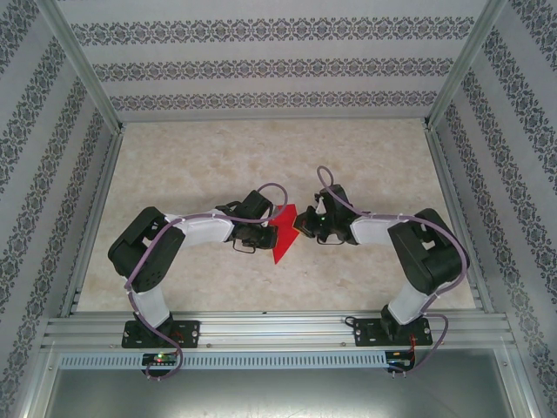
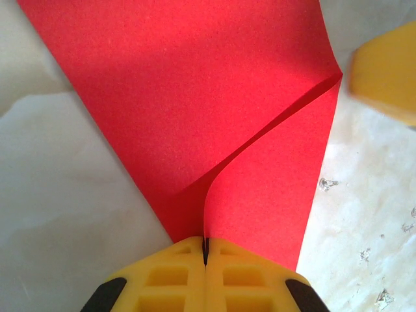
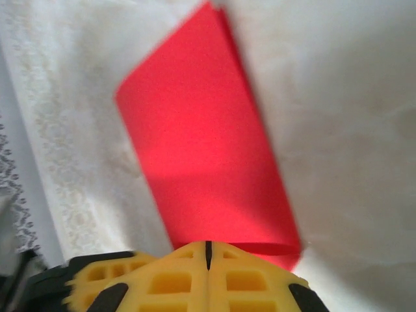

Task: Fold a paper plane with a square sheet of paper (pick it up from the middle)
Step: Third fold the triangle at the center of the table.

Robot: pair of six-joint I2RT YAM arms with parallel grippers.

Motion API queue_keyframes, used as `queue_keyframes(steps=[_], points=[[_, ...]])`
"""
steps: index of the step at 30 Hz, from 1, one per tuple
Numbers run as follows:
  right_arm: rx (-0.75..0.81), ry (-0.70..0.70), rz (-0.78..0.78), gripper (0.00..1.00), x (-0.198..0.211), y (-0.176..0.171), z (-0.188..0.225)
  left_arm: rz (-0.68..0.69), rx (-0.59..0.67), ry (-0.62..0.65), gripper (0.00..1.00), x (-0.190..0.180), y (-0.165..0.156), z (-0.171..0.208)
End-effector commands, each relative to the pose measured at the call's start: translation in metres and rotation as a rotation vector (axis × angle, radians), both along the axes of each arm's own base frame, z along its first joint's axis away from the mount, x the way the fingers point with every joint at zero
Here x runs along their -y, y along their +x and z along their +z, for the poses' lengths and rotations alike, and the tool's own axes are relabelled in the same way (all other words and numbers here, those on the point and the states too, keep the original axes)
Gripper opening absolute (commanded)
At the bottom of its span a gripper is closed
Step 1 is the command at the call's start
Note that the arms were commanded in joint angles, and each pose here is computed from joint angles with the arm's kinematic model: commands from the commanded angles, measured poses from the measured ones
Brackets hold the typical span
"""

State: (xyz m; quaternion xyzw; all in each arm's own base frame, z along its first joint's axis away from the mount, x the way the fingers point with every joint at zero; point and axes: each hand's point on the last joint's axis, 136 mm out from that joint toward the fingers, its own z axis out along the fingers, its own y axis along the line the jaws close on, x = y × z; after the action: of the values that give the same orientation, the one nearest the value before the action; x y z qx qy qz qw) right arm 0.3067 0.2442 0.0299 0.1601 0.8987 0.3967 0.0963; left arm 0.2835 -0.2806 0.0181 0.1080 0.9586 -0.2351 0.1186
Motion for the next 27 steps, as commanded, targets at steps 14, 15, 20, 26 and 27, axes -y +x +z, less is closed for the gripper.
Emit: queue_keyframes(steps=[14, 15, 20, 26, 27], points=[[0.020, 0.015, 0.042, 0.01, -0.003, 0.005, 0.010, -0.018, -0.107, 0.143, 0.00, -0.031, -0.026, -0.032], [0.012, 0.008, 0.037, 0.01, -0.002, 0.004, 0.005, -0.019, -0.109, 0.143, 0.01, -0.031, -0.027, -0.032], [-0.061, -0.045, -0.008, 0.01, 0.011, -0.007, -0.036, -0.024, -0.112, 0.142, 0.01, -0.031, -0.028, -0.032], [-0.015, -0.017, 0.004, 0.02, 0.008, -0.005, -0.013, -0.052, -0.121, 0.131, 0.01, -0.031, -0.034, -0.030], [0.008, -0.018, 0.007, 0.02, 0.009, -0.003, -0.002, -0.064, -0.122, 0.124, 0.01, -0.031, -0.036, -0.030]])
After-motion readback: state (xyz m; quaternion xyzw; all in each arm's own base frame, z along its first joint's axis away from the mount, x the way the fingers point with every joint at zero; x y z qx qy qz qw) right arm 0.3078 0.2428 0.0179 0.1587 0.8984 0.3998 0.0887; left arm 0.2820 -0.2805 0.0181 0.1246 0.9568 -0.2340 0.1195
